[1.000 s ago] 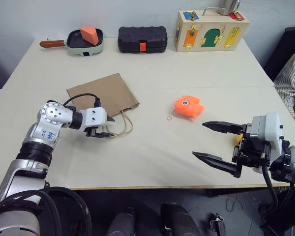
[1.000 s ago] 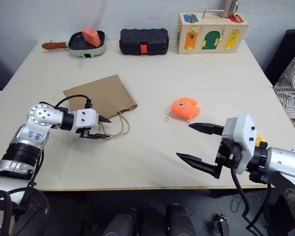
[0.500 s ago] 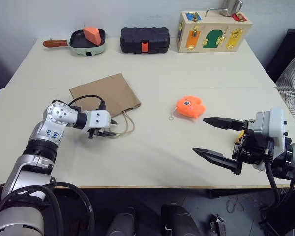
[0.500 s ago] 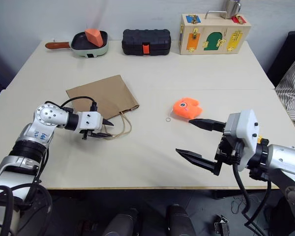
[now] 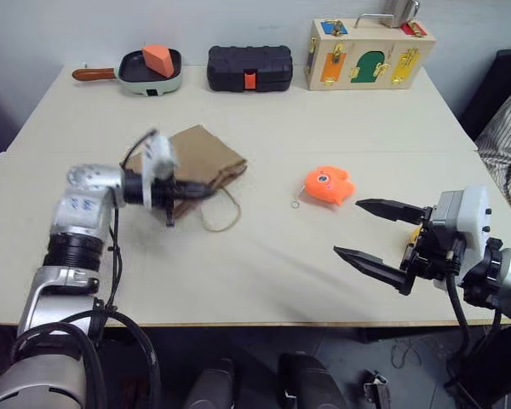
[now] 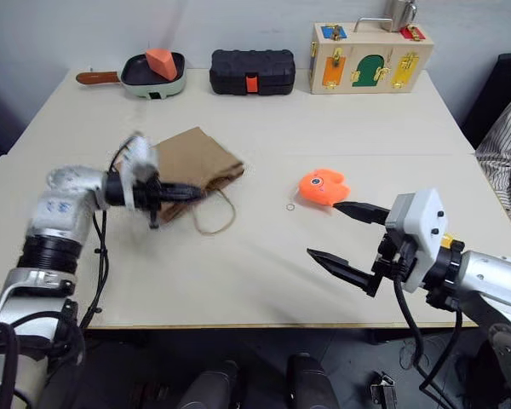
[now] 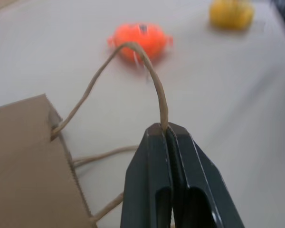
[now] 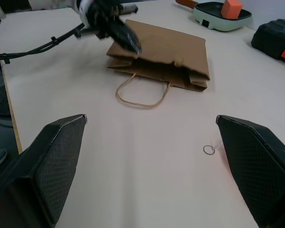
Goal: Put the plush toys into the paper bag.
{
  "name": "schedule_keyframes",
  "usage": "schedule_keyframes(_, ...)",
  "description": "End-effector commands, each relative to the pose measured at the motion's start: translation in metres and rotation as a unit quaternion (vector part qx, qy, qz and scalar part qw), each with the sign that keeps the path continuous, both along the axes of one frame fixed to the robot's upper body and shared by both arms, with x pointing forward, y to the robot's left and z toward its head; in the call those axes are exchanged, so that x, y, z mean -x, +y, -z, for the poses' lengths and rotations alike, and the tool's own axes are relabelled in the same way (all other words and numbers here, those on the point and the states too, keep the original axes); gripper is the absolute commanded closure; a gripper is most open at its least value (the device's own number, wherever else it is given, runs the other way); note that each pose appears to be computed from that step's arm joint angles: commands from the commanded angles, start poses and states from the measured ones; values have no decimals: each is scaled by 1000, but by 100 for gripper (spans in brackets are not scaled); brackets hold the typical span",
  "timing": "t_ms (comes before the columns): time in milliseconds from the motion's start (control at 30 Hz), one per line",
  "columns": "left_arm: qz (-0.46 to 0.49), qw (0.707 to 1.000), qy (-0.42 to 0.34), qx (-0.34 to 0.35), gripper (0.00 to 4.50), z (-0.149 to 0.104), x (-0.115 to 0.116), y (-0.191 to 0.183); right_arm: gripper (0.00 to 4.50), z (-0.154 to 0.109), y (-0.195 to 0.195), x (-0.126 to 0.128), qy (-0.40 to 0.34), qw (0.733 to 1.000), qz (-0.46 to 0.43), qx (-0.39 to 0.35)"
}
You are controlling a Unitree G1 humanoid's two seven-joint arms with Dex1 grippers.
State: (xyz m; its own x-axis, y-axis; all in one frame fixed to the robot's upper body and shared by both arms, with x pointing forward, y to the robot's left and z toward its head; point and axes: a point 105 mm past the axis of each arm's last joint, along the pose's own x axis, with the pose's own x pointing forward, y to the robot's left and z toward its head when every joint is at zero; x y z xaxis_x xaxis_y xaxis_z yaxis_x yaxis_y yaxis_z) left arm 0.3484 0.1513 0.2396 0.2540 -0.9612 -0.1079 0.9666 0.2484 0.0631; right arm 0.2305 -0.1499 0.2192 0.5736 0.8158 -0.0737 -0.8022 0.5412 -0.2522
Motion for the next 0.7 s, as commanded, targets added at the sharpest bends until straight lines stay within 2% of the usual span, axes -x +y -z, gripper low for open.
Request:
schedule_keyframes(33,70,994,51,63,446,-27,35,-15,0,-4,4,2,-11,1000,-2,-5)
schedule_keyframes(133,88,993,60,59,446,-27,49,-27,0,-4,12,1,-8,1000,-13,-10)
schedule_keyframes(200,88,994,52,47,446,-21,50,-37,0,-3,21,-6,-5,1000,-20,-20)
schedule_keyframes(367,78,994,49,52,450,-11,43,-55,153,11,53,-33,5,999,-32,-12)
schedule_keyframes(633,124,989,54,59,450,-12,53,-74,434,30,100,-85,14,999,-35,2)
schedule_keyframes(700,132,989,52,50,450,-10,55,-76,443,33,108,-92,12,999,-39,11)
